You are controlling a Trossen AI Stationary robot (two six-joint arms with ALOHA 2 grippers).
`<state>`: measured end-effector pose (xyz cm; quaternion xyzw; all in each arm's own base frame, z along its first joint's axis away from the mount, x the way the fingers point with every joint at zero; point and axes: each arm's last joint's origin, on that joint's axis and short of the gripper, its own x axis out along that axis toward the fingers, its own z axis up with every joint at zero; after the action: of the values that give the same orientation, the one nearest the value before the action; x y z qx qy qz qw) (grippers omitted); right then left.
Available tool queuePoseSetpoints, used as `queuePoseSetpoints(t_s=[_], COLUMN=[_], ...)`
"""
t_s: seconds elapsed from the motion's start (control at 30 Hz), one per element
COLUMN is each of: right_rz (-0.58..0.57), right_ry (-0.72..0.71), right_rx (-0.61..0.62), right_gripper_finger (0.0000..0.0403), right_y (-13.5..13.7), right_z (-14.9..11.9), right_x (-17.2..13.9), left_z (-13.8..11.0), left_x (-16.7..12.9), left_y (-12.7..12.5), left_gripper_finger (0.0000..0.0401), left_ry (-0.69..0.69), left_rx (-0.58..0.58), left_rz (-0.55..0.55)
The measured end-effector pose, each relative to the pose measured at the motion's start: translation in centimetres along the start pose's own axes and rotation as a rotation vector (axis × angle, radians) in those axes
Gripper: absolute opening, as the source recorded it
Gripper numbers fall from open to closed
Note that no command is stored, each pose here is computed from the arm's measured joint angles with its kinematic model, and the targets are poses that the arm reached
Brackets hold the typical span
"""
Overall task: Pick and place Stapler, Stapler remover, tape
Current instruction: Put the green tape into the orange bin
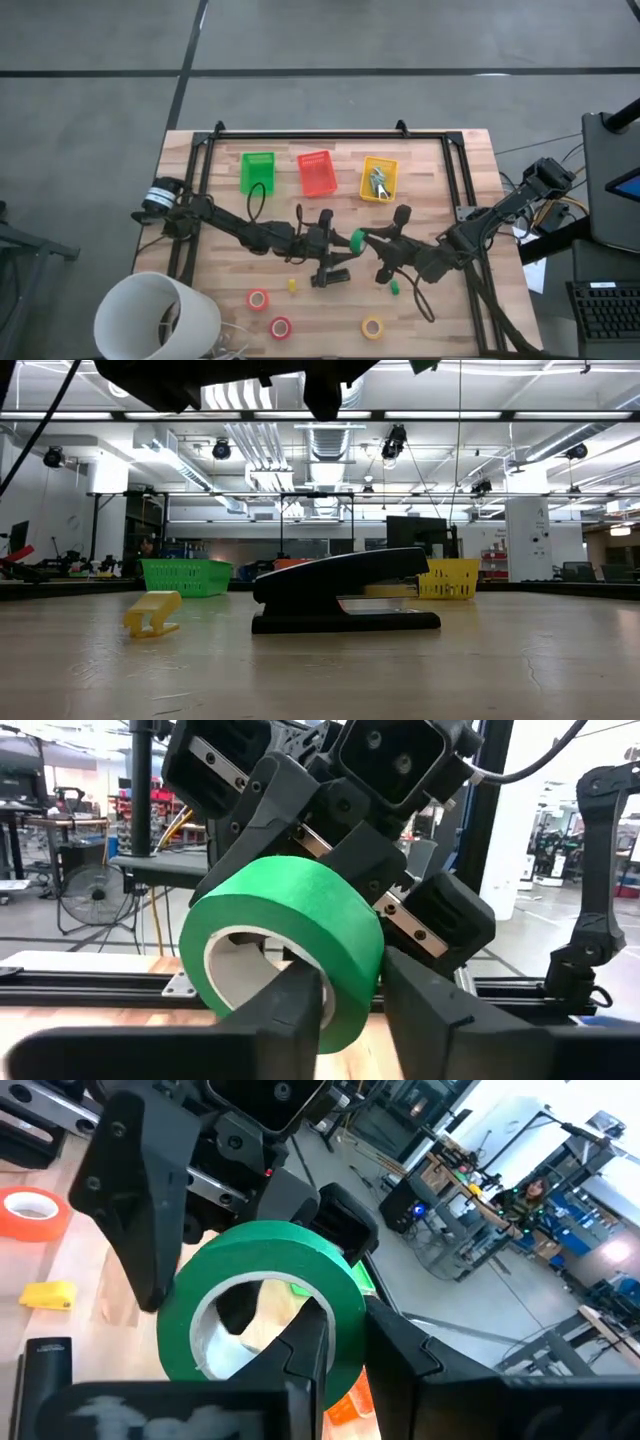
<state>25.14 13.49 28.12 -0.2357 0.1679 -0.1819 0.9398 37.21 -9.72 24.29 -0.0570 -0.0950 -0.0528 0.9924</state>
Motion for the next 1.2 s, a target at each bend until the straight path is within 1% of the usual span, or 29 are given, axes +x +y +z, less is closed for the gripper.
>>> queuePoseSetpoints(t_s=[0.1,0.2,0.37,0.47,0.67,0.77,0.93,1.0,1.1,1.2], right_rz=[0.021,0.023,0.005,0.008,0.042,0.059,0.093,0.104,0.109,0.105], right_ry=[-0.001,0.001,0.005,0.002,0.030,0.061,0.106,0.113,0.125,0.142], right_rx=[0.005,-0.004,-0.019,-0.013,0.029,0.075,0.121,0.124,0.122,0.123], right_gripper_finger=[0.0049,0.0057,0.0095,0.0126,0.0183,0.0197,0.0200,0.0197,0.0192,0.0186], right_y=[0.0,0.0,-0.4,-0.5,-1.0,-1.1,-0.7,-0.4,0.0,0.2], right_z=[0.0,-0.1,-0.1,0.0,-0.4,-0.9,-1.7,-2.2,-3.0,-3.9], right_x=[0.2,0.2,0.0,-0.2,-1.7,-2.4,-3.4,-3.6,-3.7,-3.5], left_z=[-0.1,-0.1,-0.1,-0.2,-0.9,-1.2,-1.6,-1.6,-1.5,-1.2], left_x=[0.0,0.0,0.0,-0.1,-0.5,-0.7,-1.1,-1.1,-0.9,-0.6], left_y=[0.0,0.1,0.1,0.2,0.8,1.2,2.2,2.9,4.3,6.1], left_gripper_finger=[0.0065,0.0048,0.0059,0.0062,0.0055,0.0056,0.0058,0.0057,0.0057,0.0058], left_ry=[0.004,0.004,0.002,0.011,0.042,0.052,0.078,0.083,0.103,0.176], left_rx=[0.003,0.006,0.012,0.015,0.029,0.037,0.072,0.066,0.053,0.068], left_rz=[0.005,0.007,0.020,0.065,0.213,0.338,0.615,0.698,0.736,0.772])
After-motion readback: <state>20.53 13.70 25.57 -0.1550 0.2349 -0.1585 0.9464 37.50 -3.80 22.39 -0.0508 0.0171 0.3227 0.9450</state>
